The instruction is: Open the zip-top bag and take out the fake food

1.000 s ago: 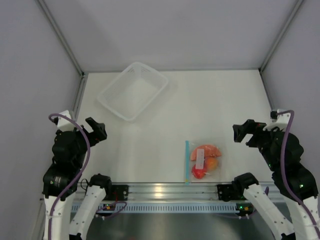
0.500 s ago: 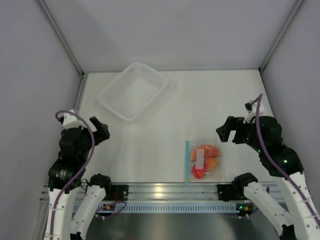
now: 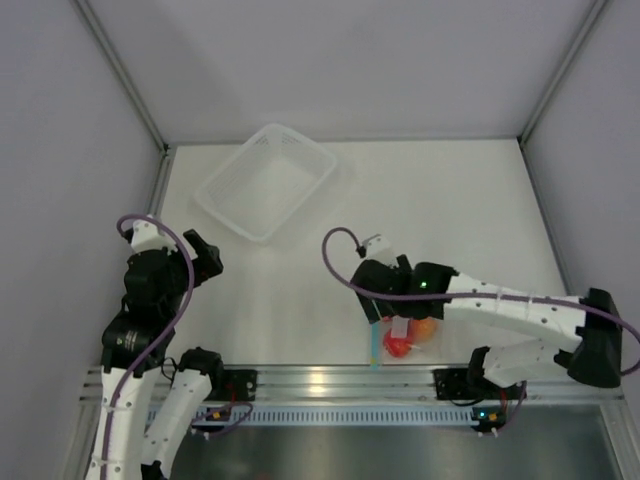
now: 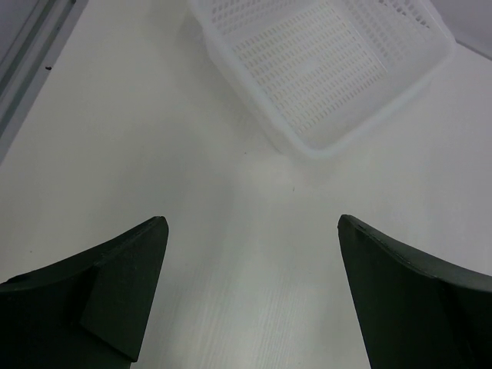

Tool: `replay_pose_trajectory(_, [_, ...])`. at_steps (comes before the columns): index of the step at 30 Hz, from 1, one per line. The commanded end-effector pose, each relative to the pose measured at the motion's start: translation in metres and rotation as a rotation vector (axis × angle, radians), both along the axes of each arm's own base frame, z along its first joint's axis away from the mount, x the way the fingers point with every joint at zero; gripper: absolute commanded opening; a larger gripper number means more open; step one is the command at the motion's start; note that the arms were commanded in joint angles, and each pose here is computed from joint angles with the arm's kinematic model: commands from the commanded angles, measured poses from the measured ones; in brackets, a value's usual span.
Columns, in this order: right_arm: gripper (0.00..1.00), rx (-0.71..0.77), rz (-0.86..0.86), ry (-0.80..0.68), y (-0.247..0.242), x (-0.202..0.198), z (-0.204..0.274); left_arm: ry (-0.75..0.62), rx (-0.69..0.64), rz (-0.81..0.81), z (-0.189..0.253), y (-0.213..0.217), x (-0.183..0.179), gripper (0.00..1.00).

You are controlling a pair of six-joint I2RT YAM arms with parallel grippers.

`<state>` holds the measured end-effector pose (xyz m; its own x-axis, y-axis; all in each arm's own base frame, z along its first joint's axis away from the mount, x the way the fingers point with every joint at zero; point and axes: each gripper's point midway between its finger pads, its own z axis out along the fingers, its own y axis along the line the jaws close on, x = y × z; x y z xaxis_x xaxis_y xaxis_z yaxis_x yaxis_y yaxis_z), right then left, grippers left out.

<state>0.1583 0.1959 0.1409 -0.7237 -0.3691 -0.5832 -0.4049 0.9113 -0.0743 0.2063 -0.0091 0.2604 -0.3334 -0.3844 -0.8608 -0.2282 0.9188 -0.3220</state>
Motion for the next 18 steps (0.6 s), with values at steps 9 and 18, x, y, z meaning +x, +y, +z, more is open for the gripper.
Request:
replay_pose_trajectory(9, [0.66, -0.294, -0.021, -0.151, 0.063, -0.023, -0.022, -0.075, -0.026, -0.012, 0.012, -0.004, 0.004, 0.98])
replay_pose_trajectory(18, [0.54, -0.448, -0.048, -0.127, 0.054, -0.038, -0.063, -0.111, -0.034, -0.043, 0.018, -0.011, -0.003, 0.98])
